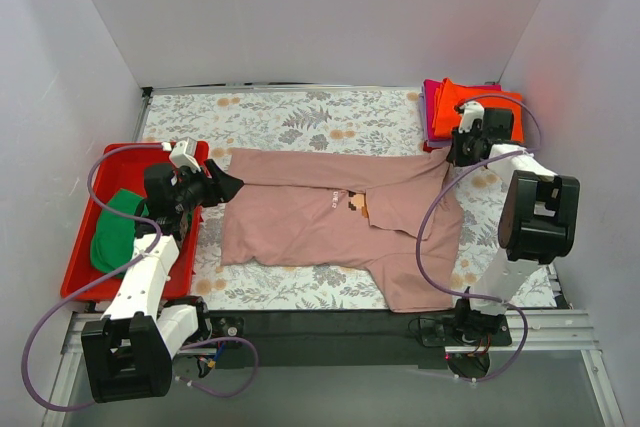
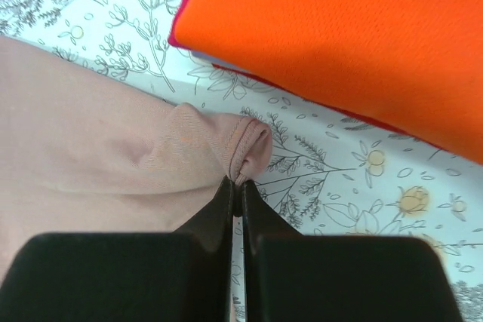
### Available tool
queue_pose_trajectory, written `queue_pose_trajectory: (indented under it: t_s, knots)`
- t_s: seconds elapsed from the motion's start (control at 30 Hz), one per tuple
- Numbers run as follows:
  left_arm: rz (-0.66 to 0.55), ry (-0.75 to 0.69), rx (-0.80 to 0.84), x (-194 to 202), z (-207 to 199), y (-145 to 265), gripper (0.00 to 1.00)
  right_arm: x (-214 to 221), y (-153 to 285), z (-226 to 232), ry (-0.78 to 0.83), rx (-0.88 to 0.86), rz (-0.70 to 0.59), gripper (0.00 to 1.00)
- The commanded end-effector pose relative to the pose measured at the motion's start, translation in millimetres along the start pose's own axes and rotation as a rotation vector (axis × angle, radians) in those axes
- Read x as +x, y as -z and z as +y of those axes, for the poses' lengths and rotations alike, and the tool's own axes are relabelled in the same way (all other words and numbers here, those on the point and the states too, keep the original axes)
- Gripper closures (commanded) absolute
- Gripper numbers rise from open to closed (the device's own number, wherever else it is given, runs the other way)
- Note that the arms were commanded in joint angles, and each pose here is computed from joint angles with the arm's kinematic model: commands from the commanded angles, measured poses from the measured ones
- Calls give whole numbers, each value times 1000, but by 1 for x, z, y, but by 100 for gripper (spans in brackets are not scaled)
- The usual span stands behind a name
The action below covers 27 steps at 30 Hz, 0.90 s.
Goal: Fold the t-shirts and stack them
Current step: Fold the tshirt
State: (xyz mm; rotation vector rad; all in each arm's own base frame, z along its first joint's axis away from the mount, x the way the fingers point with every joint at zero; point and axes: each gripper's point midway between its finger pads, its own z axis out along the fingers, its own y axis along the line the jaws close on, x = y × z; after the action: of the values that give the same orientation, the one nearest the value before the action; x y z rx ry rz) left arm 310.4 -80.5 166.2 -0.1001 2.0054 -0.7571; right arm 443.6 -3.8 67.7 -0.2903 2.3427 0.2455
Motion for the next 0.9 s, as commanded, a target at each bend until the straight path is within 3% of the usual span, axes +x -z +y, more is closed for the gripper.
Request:
queue_pose_trajectory:
  t_s: [0.0,0.87]
  knots:
    - [-9,-32,33,-8,-9,1,48,-26,15,-6,76,40,-84,99]
    - [-2,-30,35,-6,-9,-1,48,-91,58,-13,284,116,-238,99]
